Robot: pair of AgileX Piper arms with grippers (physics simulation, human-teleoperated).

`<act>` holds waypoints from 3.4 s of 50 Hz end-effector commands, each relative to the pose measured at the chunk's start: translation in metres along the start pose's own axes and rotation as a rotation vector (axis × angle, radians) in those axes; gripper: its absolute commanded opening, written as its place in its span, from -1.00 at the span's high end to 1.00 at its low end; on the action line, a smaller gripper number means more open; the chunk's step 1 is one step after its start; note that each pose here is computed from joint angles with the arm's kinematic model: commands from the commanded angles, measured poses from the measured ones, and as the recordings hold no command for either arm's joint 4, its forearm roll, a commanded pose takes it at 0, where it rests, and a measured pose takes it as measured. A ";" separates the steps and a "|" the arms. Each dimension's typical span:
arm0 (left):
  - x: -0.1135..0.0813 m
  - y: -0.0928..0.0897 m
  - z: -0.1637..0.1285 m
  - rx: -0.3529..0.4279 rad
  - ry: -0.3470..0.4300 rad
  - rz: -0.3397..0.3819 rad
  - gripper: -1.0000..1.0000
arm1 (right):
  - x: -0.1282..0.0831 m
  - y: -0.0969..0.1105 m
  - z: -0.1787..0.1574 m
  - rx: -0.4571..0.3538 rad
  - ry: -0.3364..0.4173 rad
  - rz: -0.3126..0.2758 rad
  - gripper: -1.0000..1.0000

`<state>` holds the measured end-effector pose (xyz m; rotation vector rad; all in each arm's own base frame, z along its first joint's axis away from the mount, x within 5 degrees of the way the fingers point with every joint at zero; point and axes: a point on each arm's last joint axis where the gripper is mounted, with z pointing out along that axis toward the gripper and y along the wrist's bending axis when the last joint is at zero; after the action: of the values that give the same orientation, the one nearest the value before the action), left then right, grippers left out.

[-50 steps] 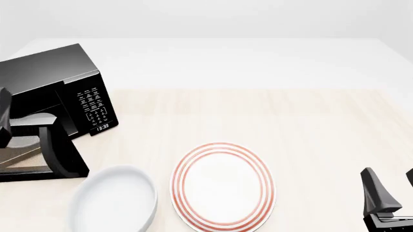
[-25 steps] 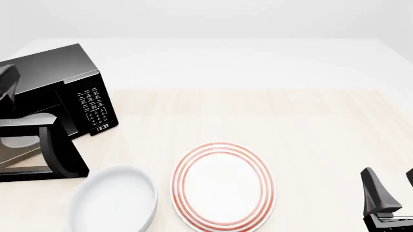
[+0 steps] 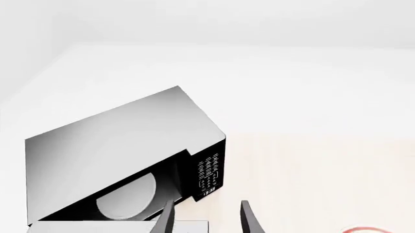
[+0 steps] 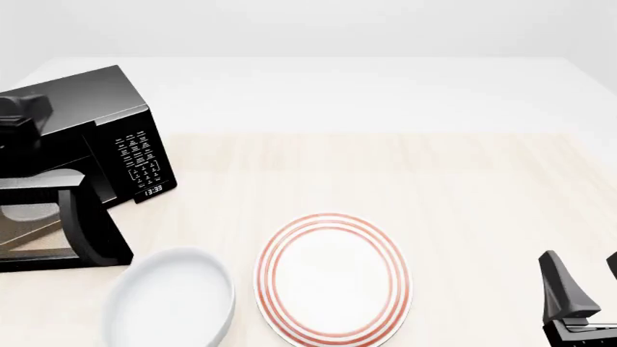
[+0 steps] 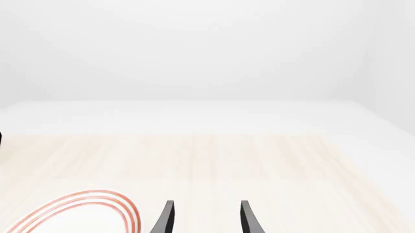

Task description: Open the microwave.

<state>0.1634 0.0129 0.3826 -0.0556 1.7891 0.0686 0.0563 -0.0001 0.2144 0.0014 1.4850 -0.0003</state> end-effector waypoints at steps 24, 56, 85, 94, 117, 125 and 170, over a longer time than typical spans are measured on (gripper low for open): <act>-0.010 0.002 0.055 -0.001 0.233 0.034 -1.00 | 0.000 0.000 0.000 0.000 0.000 0.000 -1.00; 0.011 0.026 0.104 -0.068 0.381 0.044 -1.00 | 0.000 0.000 0.000 0.000 0.000 0.000 -1.00; 0.030 0.054 0.129 -0.144 0.421 0.035 -1.00 | 0.000 0.000 0.000 0.000 0.000 0.000 -1.00; 0.037 0.058 0.139 -0.148 0.438 0.032 -1.00 | 0.000 0.000 0.000 0.000 0.000 0.000 -1.00; 0.060 0.064 0.144 -0.160 0.489 0.023 -1.00 | 0.000 0.000 0.000 0.000 0.000 0.000 -1.00; 0.063 0.063 0.146 -0.160 0.489 0.014 -1.00 | 0.000 0.000 0.000 0.000 0.000 0.000 -1.00; 0.074 0.062 0.122 -0.174 0.518 -0.003 -1.00 | 0.000 0.000 0.000 0.000 0.000 0.000 -1.00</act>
<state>0.2701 0.0845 0.2841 -0.2049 2.2895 0.2229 0.0563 0.0000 0.2145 0.0012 1.4849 0.0002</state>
